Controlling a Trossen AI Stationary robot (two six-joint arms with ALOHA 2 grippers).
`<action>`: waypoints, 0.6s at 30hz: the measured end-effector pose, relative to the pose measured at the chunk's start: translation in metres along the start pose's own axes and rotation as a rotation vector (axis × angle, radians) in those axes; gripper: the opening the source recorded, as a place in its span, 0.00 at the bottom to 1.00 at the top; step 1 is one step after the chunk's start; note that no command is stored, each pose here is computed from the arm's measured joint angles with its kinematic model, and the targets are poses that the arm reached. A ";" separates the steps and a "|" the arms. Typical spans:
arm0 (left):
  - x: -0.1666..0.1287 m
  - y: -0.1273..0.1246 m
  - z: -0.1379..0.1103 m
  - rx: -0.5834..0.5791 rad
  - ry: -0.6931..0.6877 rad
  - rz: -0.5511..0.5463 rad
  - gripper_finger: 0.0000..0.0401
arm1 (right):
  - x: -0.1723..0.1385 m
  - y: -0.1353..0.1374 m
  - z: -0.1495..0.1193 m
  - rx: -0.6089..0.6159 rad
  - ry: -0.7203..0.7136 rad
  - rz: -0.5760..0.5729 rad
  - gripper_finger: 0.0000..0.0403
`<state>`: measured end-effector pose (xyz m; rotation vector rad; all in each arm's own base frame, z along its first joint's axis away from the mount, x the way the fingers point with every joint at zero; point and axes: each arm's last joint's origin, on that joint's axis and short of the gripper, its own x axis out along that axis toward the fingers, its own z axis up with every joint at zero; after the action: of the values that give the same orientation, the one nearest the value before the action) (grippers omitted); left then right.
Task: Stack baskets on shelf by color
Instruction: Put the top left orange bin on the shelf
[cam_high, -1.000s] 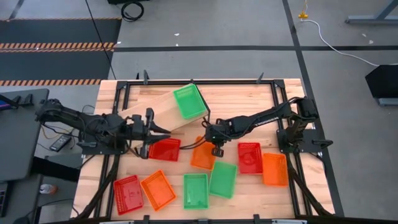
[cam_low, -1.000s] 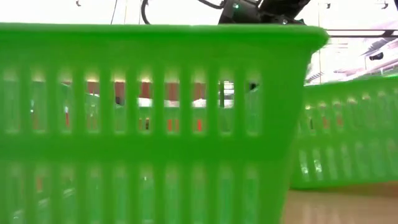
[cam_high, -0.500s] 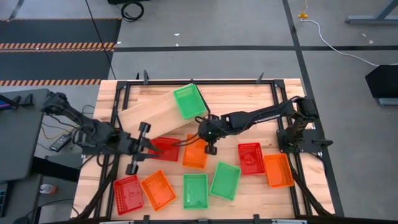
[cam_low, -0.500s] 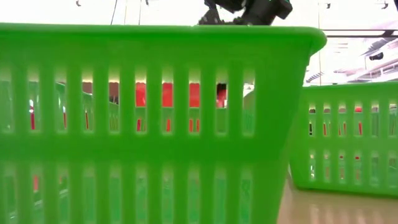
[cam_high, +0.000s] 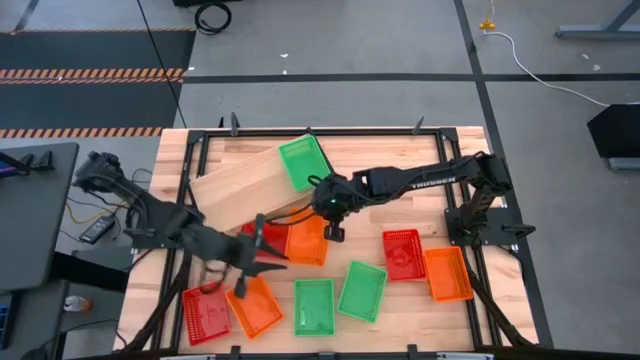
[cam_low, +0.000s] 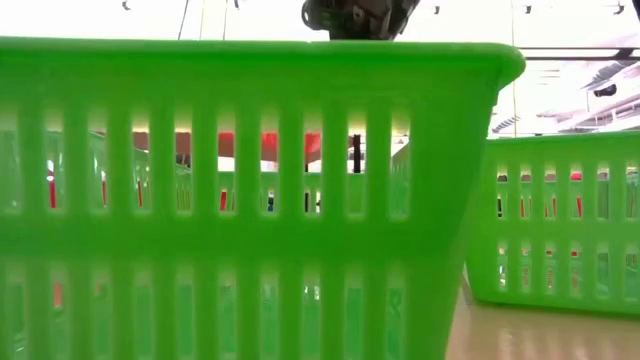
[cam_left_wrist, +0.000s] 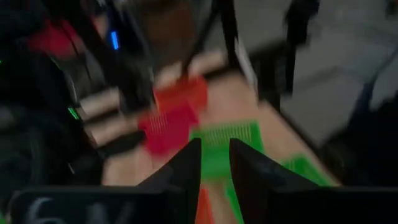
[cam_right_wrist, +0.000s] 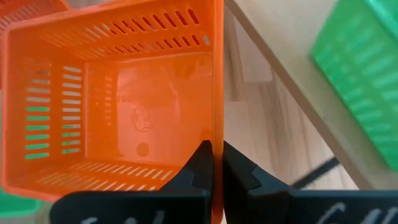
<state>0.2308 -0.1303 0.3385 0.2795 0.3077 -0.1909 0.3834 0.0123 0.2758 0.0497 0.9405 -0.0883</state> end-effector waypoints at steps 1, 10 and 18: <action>0.006 -0.002 0.004 -0.006 0.072 -0.007 0.25 | 0.000 -0.001 -0.001 0.001 0.009 -0.002 0.04; 0.055 -0.020 0.008 -0.032 0.435 0.033 0.35 | -0.005 -0.004 -0.003 0.004 0.026 -0.005 0.06; 0.098 -0.048 -0.028 0.105 0.575 0.124 0.42 | -0.017 -0.003 0.000 0.028 -0.003 0.028 0.04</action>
<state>0.3045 -0.1810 0.2694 0.4549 0.8493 0.0010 0.3728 0.0100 0.2893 0.0882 0.9351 -0.0754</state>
